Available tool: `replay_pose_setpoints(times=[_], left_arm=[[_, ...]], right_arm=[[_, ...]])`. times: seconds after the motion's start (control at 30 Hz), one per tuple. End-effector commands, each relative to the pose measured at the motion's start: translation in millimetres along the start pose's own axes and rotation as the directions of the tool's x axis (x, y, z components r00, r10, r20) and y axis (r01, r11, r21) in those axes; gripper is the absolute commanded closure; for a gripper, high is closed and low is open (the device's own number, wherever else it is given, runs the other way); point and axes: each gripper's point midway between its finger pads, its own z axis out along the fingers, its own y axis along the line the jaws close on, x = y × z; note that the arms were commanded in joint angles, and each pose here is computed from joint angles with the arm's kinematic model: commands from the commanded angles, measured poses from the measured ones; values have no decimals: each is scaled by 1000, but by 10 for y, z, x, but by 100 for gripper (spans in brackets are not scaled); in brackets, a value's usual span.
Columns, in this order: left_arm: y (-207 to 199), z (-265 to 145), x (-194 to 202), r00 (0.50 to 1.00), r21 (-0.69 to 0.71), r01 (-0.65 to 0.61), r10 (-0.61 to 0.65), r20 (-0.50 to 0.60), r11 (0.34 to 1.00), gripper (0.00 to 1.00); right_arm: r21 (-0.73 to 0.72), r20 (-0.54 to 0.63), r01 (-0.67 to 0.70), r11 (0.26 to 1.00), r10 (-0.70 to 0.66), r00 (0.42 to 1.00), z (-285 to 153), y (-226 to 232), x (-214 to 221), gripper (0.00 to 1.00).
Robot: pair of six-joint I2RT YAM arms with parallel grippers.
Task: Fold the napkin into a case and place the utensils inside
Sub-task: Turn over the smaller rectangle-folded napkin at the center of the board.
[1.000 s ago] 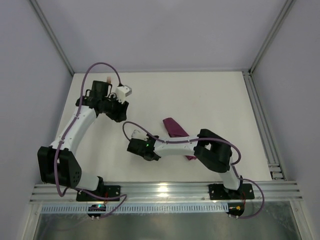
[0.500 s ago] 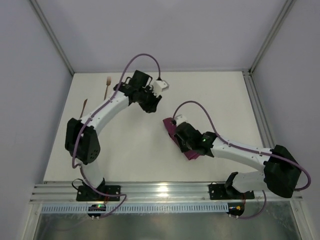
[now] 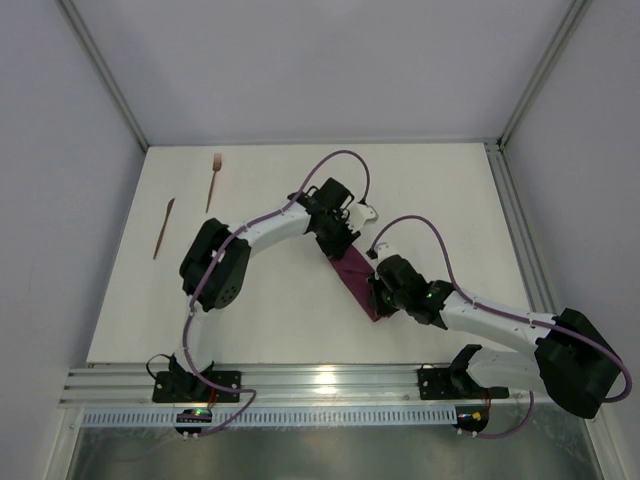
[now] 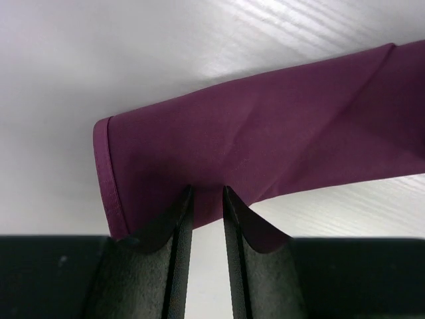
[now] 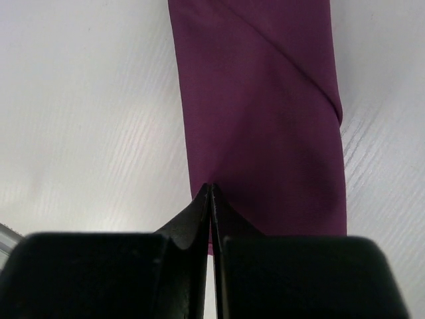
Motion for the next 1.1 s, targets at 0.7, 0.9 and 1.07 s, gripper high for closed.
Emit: replay_pose_setpoints(times=[0.7, 0.9, 1.07], left_arm=[[-36, -374, -17, 992, 18, 102, -103, 78, 995, 73], [39, -461, -115, 991, -24, 86, -83, 106, 996, 70], [187, -301, 131, 991, -65, 133, -131, 37, 989, 70]], right_arm=[[-79, 137, -35, 996, 46, 989, -134, 15, -571, 96], [-56, 124, -91, 994, 97, 988, -92, -208, -490, 96], [-56, 95, -157, 986, 162, 982, 0, -328, -298, 96]])
